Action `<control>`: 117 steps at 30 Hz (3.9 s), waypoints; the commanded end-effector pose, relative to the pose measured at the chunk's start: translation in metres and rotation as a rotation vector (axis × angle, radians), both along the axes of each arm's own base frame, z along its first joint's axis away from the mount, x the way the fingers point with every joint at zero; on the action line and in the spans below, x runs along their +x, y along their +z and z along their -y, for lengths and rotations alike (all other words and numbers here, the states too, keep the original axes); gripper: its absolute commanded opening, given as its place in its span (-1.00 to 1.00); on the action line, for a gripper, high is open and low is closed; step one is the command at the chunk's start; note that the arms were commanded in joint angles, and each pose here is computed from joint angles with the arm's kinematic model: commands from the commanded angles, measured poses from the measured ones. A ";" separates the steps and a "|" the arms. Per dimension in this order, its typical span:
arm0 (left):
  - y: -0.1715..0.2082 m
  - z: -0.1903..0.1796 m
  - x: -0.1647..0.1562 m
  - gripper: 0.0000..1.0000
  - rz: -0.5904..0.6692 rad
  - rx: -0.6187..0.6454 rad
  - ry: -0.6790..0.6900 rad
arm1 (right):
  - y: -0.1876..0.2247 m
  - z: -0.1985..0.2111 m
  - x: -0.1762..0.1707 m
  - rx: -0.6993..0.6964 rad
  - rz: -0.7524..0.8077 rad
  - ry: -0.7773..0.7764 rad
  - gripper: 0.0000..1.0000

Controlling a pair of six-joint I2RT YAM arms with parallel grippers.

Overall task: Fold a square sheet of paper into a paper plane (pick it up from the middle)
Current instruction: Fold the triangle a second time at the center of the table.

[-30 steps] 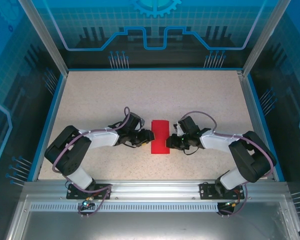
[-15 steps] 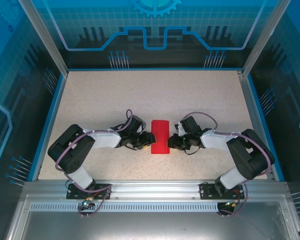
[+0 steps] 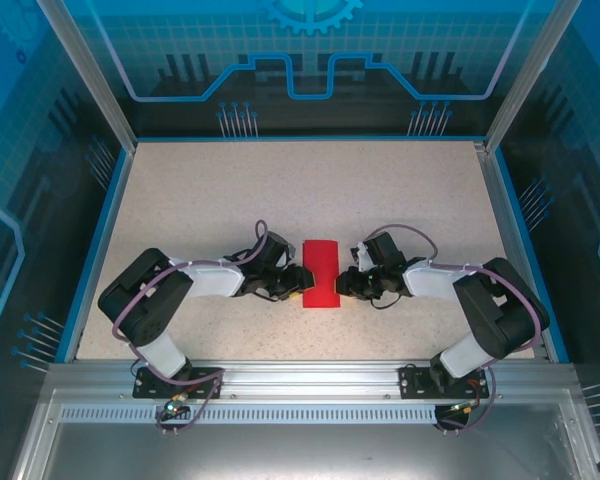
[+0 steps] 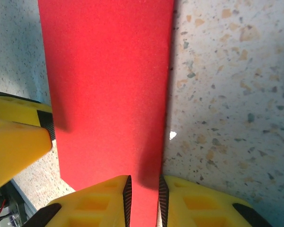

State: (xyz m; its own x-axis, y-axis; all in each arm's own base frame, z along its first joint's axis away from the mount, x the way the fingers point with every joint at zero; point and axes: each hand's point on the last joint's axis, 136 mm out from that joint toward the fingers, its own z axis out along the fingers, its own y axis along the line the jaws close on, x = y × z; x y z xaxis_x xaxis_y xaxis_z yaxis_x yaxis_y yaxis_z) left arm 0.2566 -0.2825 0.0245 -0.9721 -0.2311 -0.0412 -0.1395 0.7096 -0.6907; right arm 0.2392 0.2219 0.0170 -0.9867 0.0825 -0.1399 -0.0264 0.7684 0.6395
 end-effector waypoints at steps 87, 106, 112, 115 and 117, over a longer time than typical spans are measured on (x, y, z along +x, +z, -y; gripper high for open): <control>0.042 -0.020 0.030 -0.25 0.067 0.147 -0.222 | 0.091 -0.015 -0.014 -0.054 0.393 0.129 -0.13; 0.040 -0.019 0.043 -0.76 0.033 0.129 -0.223 | 0.082 -0.112 -0.039 -0.448 0.777 0.392 0.27; 0.042 -0.017 0.043 -0.76 0.029 0.116 -0.221 | 0.074 -0.127 -0.036 -0.538 0.822 0.390 0.27; 0.042 -0.018 0.043 -0.77 0.028 0.117 -0.219 | 0.068 -0.122 -0.029 -0.597 0.824 0.355 0.20; 0.040 -0.018 0.041 -0.77 0.023 0.118 -0.220 | 0.065 -0.124 -0.027 -0.599 0.829 0.348 0.10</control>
